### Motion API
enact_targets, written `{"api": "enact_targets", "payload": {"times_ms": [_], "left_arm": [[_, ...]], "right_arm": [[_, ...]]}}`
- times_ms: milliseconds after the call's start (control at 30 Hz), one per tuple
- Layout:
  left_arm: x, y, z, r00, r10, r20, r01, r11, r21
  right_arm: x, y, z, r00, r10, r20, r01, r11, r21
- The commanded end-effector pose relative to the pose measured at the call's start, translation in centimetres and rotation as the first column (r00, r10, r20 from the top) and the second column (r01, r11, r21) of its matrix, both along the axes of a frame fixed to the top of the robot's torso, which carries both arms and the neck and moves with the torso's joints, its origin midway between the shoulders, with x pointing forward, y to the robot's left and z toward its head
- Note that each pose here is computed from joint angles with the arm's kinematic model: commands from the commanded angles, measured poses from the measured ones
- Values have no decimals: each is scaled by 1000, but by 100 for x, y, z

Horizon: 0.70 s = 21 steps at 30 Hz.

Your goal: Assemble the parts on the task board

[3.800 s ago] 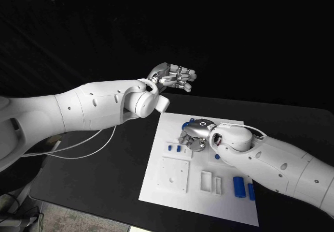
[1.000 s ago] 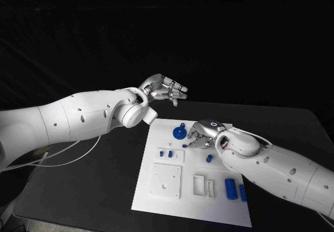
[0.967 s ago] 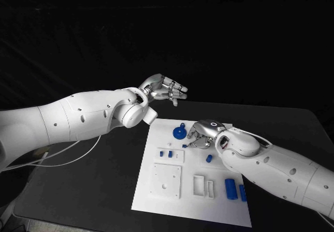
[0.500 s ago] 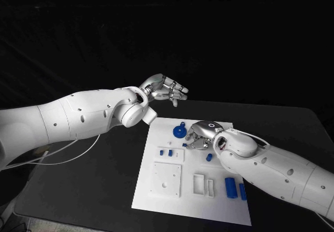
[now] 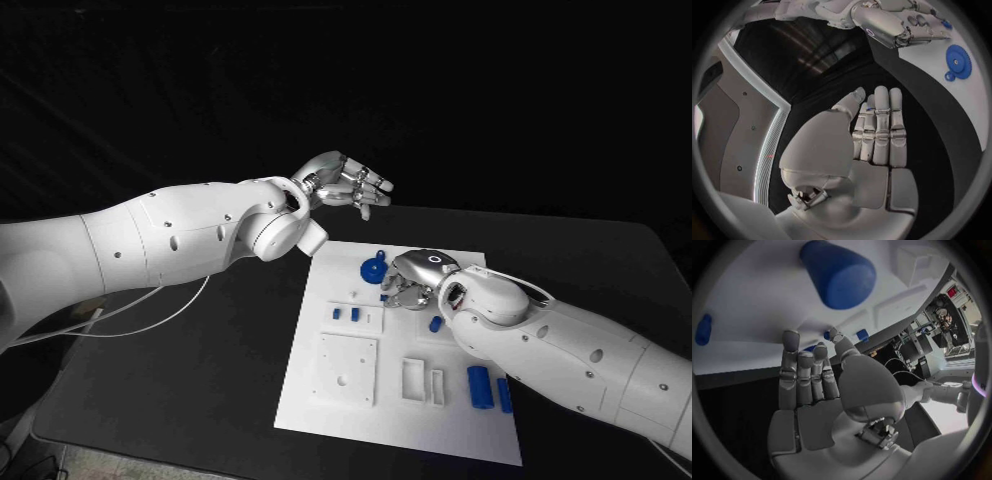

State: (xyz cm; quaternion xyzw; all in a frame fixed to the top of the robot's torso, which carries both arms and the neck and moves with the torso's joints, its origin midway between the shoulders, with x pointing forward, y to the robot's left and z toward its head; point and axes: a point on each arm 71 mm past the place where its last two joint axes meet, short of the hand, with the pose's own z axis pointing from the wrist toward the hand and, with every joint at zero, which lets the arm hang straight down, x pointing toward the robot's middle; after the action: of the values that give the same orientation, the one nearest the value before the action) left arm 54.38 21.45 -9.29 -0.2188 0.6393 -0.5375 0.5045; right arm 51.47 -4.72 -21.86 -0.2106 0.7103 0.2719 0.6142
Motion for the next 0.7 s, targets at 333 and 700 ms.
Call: {"api": "enact_targets", "payload": {"times_ms": [333,700], "left_arm": [[-13,-27,0,1000,-20,-5,20,1000,1],[-17,-29,-3,1000,-24,-9,24,1000,1]], "right_arm": [[-18,-2,-105,1000,8,-24,-9,999,-36],[-30,7,-133,1000,12,-7,-12,998,-55]]}}
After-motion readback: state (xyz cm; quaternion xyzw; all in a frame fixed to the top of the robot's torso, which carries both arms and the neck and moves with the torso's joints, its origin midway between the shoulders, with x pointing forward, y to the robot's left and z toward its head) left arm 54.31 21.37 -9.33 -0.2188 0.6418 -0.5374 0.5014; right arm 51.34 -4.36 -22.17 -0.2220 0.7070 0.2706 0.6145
